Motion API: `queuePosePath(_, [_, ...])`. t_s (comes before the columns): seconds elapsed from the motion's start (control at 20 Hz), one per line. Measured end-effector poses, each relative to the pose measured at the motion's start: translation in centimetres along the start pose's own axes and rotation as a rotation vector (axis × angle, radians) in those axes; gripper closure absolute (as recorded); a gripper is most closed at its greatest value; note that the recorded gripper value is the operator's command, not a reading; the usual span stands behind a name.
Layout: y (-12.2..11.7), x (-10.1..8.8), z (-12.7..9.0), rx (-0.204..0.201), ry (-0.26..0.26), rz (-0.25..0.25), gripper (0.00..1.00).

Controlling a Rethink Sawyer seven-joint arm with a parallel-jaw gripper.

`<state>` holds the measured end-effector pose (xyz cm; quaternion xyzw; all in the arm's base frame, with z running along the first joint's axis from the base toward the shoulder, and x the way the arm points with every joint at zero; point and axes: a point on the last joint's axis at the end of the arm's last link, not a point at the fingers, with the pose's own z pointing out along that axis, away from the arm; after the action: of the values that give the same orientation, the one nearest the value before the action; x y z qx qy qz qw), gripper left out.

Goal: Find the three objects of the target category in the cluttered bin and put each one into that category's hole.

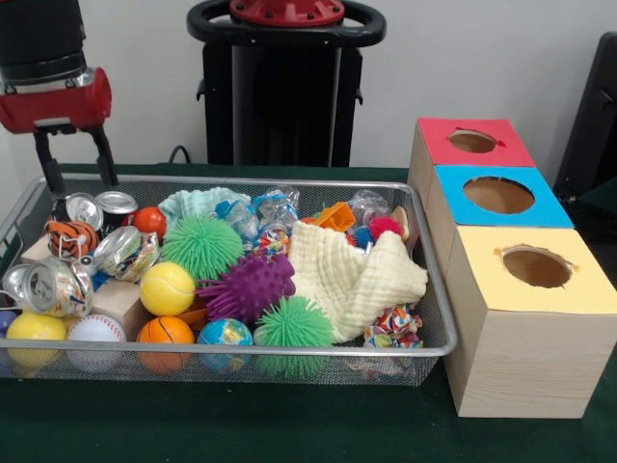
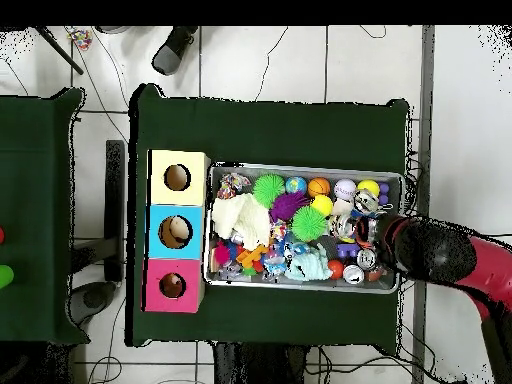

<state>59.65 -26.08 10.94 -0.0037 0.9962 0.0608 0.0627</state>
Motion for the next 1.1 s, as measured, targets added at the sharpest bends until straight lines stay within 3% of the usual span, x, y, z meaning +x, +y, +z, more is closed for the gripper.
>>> queuePosePath(0.6, [5.1, -1.5, 1.1, 0.020, 0.032, -0.090, 0.00])
queuePosePath(1.1, [4.4, -1.0, 3.6, -0.026, 0.048, -0.051, 0.00])
